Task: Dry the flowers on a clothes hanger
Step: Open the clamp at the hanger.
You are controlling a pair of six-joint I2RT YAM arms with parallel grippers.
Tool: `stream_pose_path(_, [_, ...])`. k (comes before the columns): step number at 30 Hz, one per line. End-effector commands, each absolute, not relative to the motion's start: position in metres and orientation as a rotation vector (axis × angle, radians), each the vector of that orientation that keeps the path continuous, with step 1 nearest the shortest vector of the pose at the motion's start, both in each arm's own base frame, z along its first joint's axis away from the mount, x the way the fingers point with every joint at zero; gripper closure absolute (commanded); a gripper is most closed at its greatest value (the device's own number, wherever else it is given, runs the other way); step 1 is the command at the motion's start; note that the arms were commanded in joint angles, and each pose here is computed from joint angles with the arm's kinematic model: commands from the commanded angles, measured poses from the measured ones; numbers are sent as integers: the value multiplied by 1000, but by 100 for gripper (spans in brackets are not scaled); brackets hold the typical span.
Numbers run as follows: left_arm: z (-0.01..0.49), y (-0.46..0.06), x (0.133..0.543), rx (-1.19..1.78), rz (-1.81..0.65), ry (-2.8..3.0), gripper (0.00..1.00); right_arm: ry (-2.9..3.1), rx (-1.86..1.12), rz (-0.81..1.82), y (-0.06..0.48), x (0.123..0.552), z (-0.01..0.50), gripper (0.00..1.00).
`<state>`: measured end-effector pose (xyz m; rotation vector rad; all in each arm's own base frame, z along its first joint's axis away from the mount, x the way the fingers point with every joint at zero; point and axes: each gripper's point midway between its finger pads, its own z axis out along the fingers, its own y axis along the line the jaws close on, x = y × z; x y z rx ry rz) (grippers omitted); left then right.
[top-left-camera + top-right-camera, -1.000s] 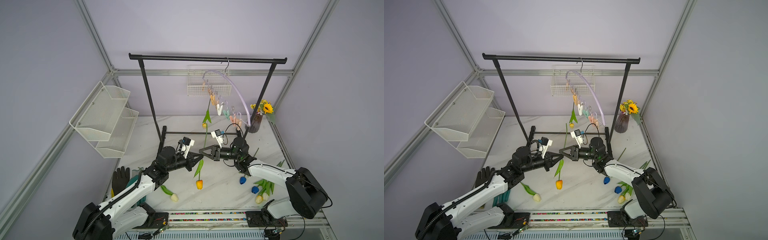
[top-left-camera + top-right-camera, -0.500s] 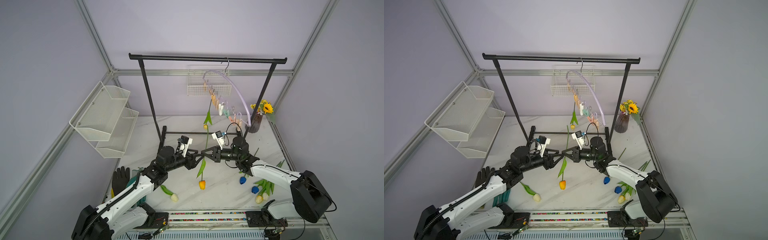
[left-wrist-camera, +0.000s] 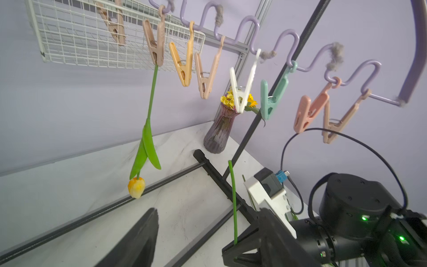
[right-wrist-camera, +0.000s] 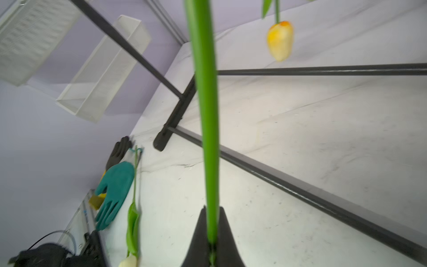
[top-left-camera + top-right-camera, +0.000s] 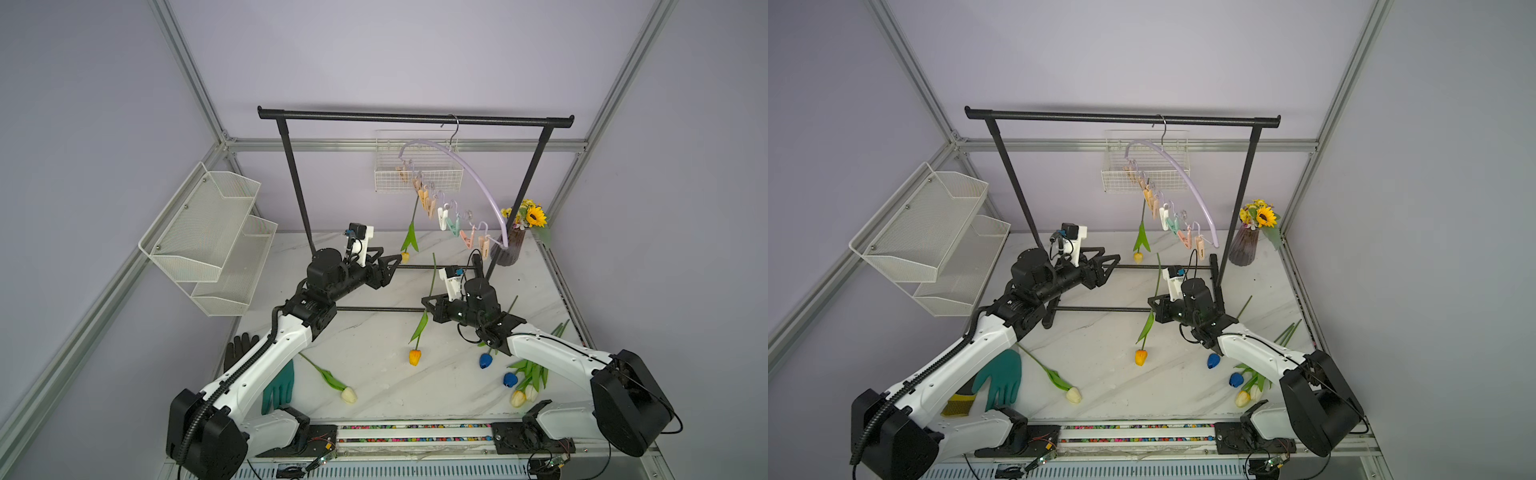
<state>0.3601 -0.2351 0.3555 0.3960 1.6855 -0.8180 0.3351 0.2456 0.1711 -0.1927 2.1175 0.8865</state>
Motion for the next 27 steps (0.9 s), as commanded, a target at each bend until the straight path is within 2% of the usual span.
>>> stream_pose_path(1, [391, -234, 376, 421, -754, 1586, 32, 2110, 4, 656, 201, 360, 169, 100])
stream_pose_path(6, [409, -245, 396, 469, -733, 1547, 32, 2071, 142, 526, 169, 387, 177, 100])
stream_pose_path(14, [405, -264, 417, 558, -750, 1555, 32, 2044, 215, 451, 139, 417, 186, 100])
stream_pose_path(27, [400, -268, 427, 570, -768, 1582, 33, 2022, 272, 324, 96, 377, 173, 100])
